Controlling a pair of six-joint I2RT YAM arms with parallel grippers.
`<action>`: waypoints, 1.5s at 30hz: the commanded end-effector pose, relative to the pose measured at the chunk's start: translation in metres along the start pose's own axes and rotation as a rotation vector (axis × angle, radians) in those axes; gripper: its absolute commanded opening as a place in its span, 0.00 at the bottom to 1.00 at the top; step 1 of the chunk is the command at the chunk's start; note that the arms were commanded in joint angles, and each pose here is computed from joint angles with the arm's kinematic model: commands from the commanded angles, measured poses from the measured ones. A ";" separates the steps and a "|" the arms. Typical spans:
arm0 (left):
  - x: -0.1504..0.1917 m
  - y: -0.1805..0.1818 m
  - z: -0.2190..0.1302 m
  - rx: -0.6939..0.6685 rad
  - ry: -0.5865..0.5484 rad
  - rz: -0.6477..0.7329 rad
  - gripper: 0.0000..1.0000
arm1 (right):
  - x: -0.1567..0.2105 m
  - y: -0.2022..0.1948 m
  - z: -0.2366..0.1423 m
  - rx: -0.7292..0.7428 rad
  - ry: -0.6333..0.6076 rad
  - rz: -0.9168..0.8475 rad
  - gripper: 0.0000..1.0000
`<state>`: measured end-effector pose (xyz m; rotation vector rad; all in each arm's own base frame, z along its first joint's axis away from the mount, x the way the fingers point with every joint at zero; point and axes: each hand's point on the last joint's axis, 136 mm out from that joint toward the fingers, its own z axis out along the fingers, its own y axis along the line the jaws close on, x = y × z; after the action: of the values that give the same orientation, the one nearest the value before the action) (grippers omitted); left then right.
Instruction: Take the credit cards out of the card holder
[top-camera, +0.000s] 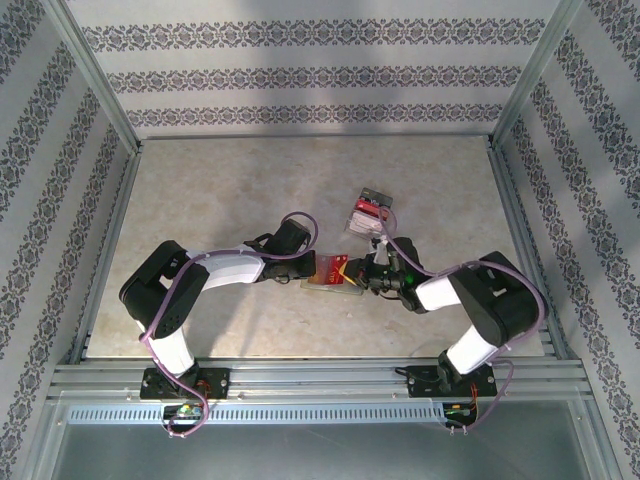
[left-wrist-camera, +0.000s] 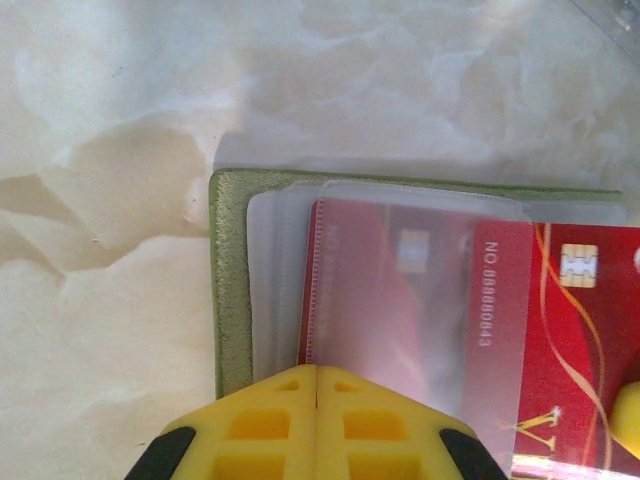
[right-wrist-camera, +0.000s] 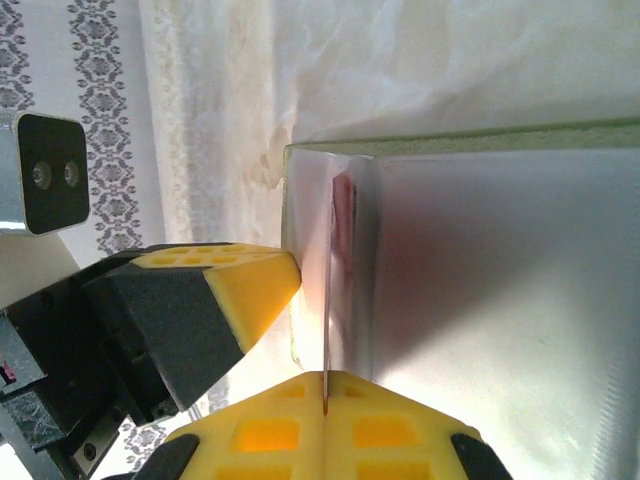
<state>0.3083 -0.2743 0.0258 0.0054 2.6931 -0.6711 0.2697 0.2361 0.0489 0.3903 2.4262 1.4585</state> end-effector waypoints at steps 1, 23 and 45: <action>0.024 0.017 0.001 -0.075 0.076 -0.007 0.00 | 0.000 -0.005 -0.007 0.082 0.008 -0.055 0.00; -0.034 -0.062 -0.077 0.190 -0.052 0.384 0.37 | 0.003 0.075 -0.062 0.178 0.141 -0.561 0.00; -0.009 -0.083 -0.156 0.707 -0.014 0.686 0.64 | 0.045 0.128 -0.051 0.017 0.459 -0.862 0.00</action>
<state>0.2732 -0.2754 0.1875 0.9396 2.1389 -1.1833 0.2272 0.2645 0.1708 -0.8816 2.4391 1.1362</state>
